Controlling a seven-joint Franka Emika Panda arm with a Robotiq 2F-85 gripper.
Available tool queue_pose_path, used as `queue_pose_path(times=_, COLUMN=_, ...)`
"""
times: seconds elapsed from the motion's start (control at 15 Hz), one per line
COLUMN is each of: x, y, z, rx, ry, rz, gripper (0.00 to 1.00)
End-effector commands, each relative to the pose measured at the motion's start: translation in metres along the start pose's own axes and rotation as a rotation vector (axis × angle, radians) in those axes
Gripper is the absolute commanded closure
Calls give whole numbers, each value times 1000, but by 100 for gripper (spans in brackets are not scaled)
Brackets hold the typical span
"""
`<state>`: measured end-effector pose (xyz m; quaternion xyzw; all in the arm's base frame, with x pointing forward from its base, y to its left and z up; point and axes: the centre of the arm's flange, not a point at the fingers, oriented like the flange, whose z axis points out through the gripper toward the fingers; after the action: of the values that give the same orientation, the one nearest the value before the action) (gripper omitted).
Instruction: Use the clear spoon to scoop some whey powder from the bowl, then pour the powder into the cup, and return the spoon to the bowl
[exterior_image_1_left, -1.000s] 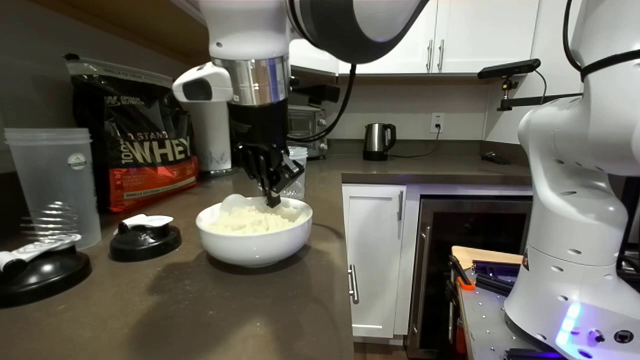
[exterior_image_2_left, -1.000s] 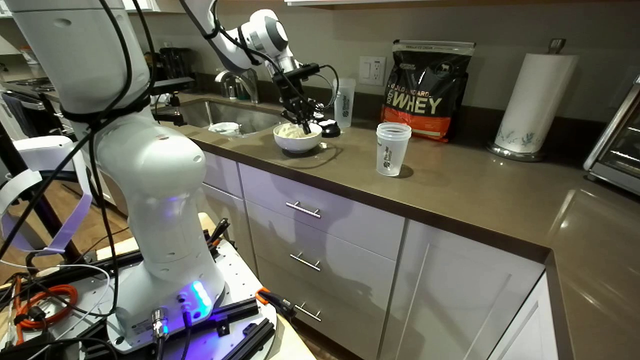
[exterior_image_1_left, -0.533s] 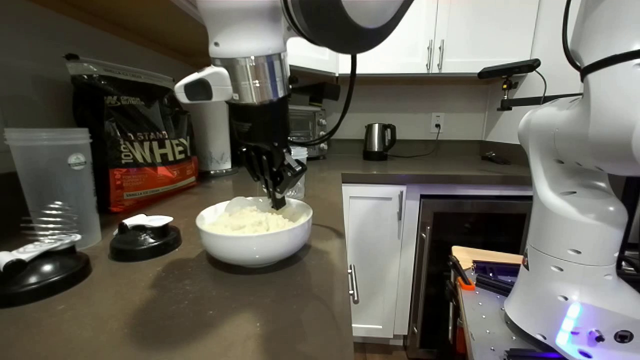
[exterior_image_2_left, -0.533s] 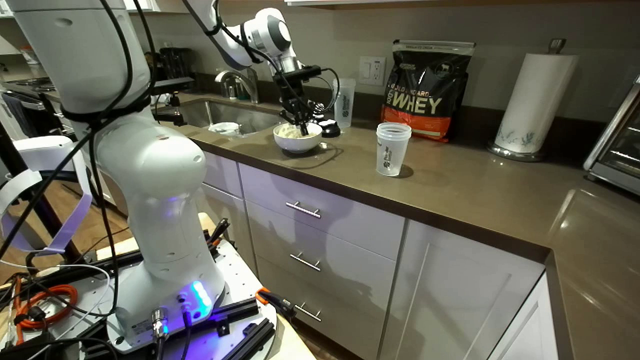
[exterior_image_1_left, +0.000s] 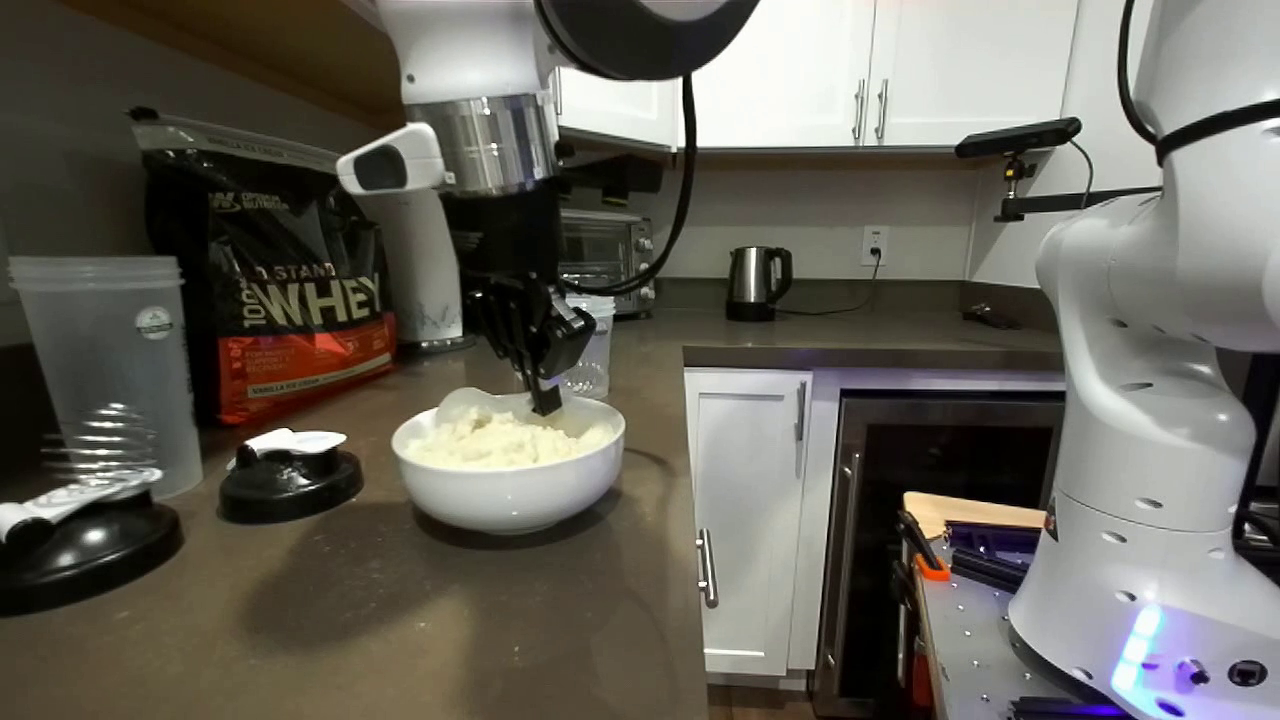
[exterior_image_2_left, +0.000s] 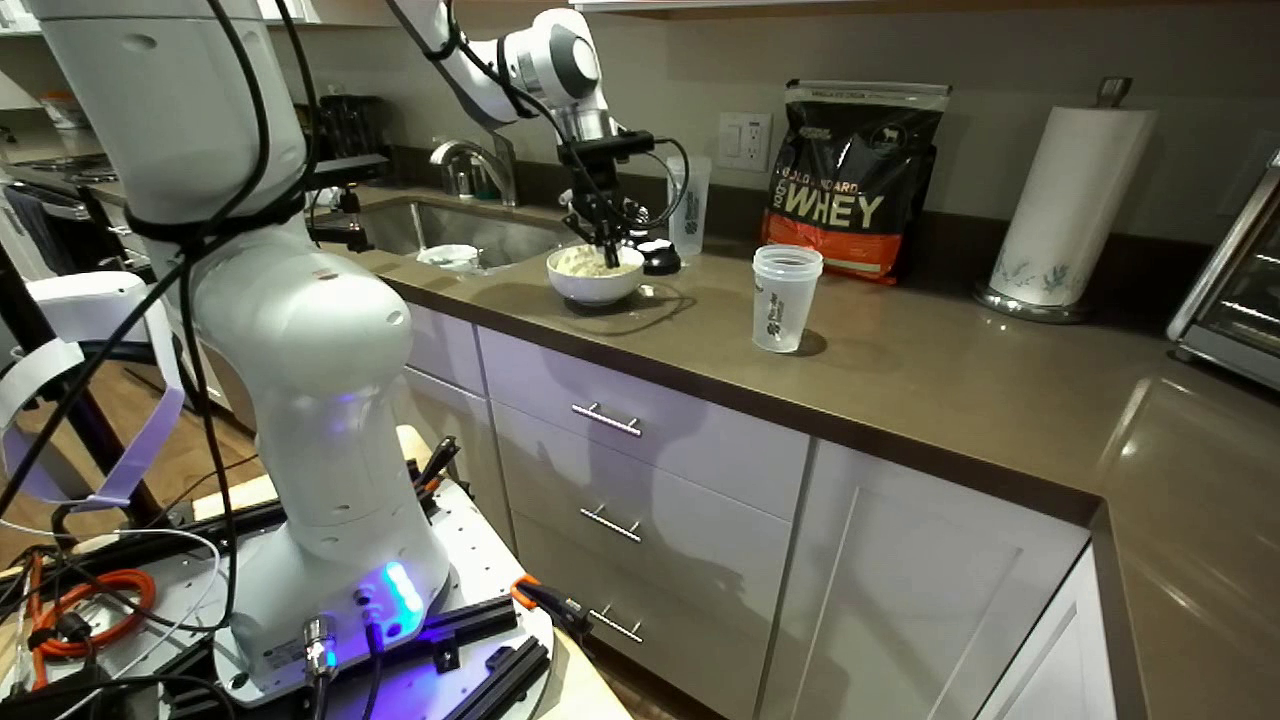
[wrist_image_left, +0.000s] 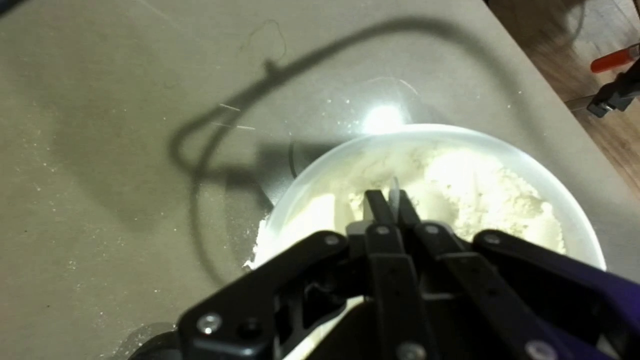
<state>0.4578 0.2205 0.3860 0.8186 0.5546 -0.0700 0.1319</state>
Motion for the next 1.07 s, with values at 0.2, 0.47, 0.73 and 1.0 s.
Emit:
queue_pose_path(times=0.2, x=6, y=9, z=-1, rx=46, ry=4, rz=-22, gripper=99)
queue_pose_path(times=0.47, x=9, y=5, z=1, rx=56, ry=-3, rz=-38, gripper=99)
queue_pose_path(times=0.73, x=9, y=5, z=2, rx=76, ry=-3, rz=-50, gripper=99)
queue_pose_path(times=1.0, x=9, y=5, z=2, rx=117, ry=0, rz=-57, gripper=99)
